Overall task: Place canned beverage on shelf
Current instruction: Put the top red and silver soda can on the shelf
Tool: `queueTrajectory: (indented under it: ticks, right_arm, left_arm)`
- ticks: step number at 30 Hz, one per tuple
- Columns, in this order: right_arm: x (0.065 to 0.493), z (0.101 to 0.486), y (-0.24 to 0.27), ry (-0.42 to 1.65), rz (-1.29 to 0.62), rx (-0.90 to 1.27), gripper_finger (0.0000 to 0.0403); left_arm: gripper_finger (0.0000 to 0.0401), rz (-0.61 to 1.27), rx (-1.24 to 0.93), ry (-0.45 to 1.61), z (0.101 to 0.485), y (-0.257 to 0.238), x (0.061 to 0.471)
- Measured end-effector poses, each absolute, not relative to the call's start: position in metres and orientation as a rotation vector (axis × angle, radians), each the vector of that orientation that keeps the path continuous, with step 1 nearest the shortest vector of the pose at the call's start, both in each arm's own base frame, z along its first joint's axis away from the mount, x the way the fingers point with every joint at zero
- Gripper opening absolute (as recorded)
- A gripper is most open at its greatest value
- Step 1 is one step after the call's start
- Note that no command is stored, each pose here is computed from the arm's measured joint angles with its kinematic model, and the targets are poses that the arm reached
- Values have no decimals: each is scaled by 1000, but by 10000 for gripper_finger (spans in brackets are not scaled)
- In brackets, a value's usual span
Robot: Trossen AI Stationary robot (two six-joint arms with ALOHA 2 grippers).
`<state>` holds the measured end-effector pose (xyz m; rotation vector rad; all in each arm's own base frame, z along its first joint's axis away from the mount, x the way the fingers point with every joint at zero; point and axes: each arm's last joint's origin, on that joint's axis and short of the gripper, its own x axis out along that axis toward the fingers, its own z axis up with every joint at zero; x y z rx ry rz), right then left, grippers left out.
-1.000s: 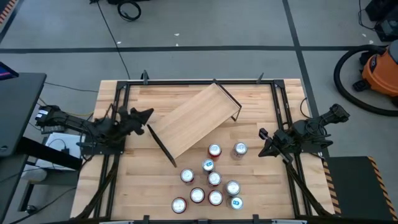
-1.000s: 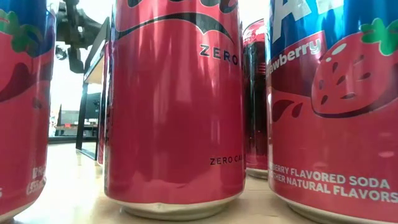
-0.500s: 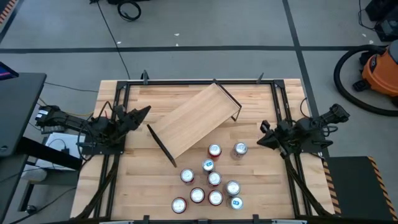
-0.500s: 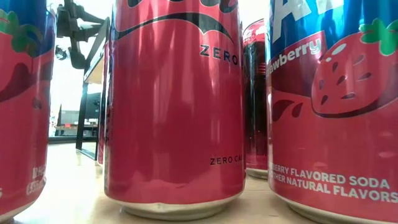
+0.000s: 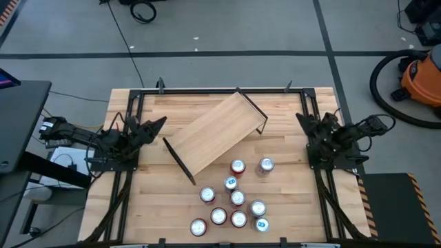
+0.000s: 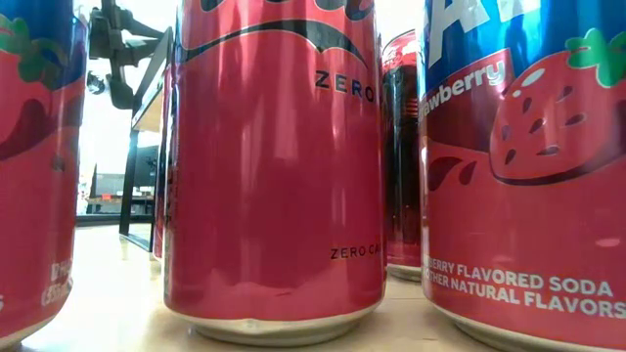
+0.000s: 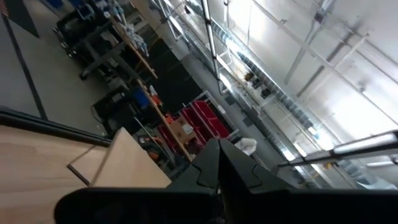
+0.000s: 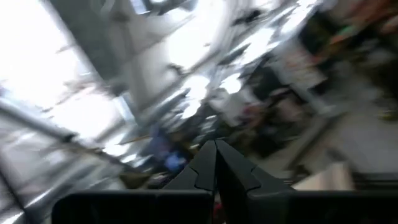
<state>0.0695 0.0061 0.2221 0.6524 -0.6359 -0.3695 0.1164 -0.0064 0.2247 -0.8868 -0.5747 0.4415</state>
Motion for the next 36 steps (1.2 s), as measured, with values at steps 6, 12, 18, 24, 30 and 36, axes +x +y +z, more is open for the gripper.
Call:
queueTrajectory:
  ticks: [6, 12, 18, 24, 30, 36]
  right_arm:
    - [67, 221, 2, -675, -491, 832, 18]
    - [65, 224, 1, -749, -436, 989, 18]
    - [64, 224, 1, -751, -433, 991, 18]
    - [65, 225, 3, -805, -257, 1200, 18]
    - [69, 243, 7, -659, -164, 1074, 14]
    - [72, 278, 9, -400, -245, 875, 8]
  left_arm:
    - [9, 512, -913, -624, 227, -4, 114]
    - [9, 594, -924, -643, 226, -3, 112]
    - [9, 645, -931, -655, 225, -2, 112]
    - [9, 536, -1015, -681, 227, -3, 112]
    - [9, 403, -1043, -698, 239, -5, 113]
    - [9, 394, -957, -714, 261, -5, 112]
